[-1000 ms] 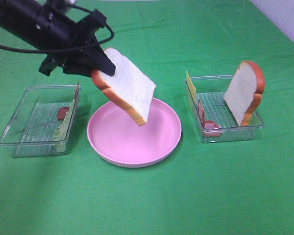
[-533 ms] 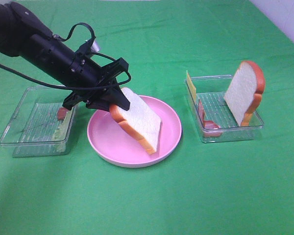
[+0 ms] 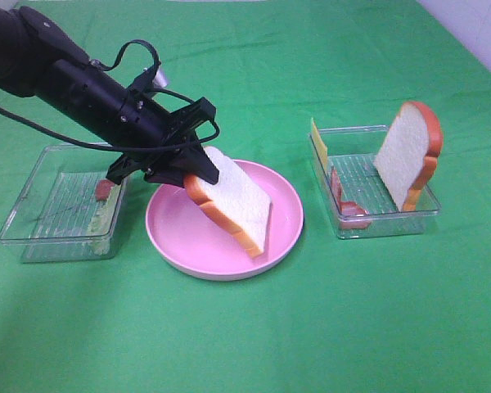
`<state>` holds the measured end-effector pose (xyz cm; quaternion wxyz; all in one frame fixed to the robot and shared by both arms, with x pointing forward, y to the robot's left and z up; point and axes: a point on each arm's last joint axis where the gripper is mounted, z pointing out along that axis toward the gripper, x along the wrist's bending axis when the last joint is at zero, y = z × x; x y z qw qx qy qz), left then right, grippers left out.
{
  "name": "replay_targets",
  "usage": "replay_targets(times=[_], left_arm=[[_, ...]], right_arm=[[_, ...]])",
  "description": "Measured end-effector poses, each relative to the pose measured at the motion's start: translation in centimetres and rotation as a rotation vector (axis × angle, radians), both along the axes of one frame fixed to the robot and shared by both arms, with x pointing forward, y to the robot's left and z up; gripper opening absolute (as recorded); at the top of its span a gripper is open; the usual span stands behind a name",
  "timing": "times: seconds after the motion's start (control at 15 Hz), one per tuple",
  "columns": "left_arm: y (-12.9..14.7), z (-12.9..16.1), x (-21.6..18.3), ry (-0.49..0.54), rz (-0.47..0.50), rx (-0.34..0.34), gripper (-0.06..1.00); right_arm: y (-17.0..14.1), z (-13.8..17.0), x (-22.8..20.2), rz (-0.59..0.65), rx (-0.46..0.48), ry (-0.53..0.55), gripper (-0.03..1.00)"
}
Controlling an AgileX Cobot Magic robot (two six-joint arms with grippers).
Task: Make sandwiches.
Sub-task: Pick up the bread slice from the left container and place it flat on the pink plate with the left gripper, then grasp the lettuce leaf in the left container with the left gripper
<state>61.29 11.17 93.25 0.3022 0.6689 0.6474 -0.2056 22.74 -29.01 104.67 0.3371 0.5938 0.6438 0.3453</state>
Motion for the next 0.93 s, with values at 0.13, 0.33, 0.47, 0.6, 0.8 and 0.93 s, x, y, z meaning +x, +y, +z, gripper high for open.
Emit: replay_targets(times=[0.13,0.33,0.47,0.6,0.8,0.93], left_arm=[[0.0,0.0,0.0,0.004,-0.002,-0.004,0.53],[0.1,0.6,0.0,-0.029,-0.032,0.023,0.72],[0.4,2.2,0.7,-0.09,-0.059,0.086,0.73],[1.0,3.4,1.1,-0.103,-0.07,0.188,0.74],[1.1,4.6,1.4,-0.104,-0.107,0.229,0.74],[1.1,6.1,1.9,-0.105,-0.109,0.249,0.74]], right_arm=[[0.0,0.0,0.0,0.0,0.0,0.0,0.73],[0.0,0.0,0.0,0.0,0.0,0.0,0.73],[0.0,0.0,0.0,0.0,0.0,0.0,0.73],[0.0,0.0,0.0,0.0,0.0,0.0,0.73],[0.0,0.0,0.0,0.0,0.0,0.0,0.73],[0.0,0.0,0.0,0.0,0.0,0.0,0.73]])
